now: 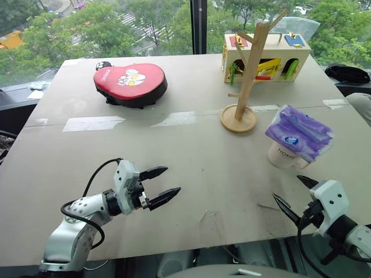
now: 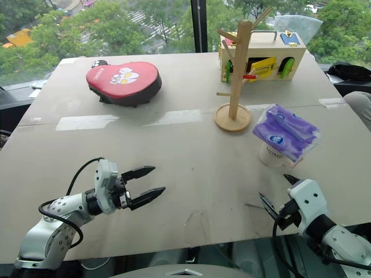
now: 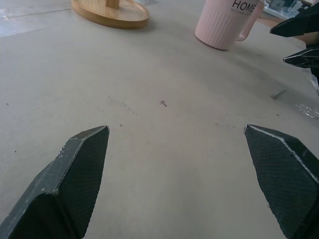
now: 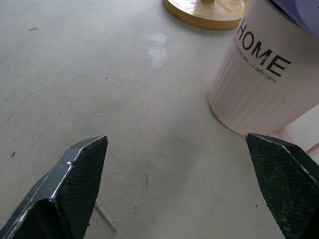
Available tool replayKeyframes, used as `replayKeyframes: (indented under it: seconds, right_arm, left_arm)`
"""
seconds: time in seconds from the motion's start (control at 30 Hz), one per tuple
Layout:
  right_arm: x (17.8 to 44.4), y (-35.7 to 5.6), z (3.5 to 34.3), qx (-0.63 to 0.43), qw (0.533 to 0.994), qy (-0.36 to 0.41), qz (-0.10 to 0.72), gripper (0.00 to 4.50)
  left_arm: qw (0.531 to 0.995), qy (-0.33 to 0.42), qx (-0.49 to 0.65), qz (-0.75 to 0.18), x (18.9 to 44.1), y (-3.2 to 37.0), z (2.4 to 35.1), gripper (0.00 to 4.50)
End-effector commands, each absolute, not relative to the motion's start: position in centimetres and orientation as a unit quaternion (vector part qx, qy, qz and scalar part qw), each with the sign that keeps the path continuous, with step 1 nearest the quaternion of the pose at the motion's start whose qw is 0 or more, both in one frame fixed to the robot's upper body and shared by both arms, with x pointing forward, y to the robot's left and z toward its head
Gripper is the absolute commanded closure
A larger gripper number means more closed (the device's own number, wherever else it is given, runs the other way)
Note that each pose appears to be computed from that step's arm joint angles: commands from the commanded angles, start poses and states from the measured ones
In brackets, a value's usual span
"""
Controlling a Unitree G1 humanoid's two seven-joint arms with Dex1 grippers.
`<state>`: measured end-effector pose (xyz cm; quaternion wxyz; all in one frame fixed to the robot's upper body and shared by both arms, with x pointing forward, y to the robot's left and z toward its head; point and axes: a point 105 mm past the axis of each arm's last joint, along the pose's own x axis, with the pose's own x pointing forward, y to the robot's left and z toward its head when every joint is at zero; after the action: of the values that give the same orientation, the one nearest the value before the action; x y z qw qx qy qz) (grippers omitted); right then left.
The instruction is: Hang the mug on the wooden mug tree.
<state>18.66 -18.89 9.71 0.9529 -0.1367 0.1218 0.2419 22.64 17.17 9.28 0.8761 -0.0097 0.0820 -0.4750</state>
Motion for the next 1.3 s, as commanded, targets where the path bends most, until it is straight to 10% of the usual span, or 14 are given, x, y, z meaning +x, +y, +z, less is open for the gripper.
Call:
replayKeyframes:
  seconds: [0.03, 0.5, 1.07, 1.3]
  right_arm:
    - [19.3, -18.8, 10.6, -0.169, 0.954, 0.083, 0.234, 0.0]
    - [17.3, -21.1, 16.0, -0.449, 0.874, -0.096, 0.158, 0.0]
    - [23.8, -21.9, 17.1, -0.59, 0.79, -0.104, 0.129, 0.0]
    - [24.2, -21.9, 17.2, -0.571, 0.803, -0.097, 0.141, 2.69]
  left_arm:
    - [0.865, 0.044, -0.002, -0.5, 22.9, 16.3, 10.9, 0.06]
    - [0.788, -0.018, 0.009, -0.615, 24.0, 12.9, 13.6, 0.06]
    - [0.794, -0.035, 0.011, -0.607, 24.2, 11.9, 13.9, 0.06]
    - [0.799, -0.039, 0.008, -0.6, 23.8, 11.4, 13.8, 0.0]
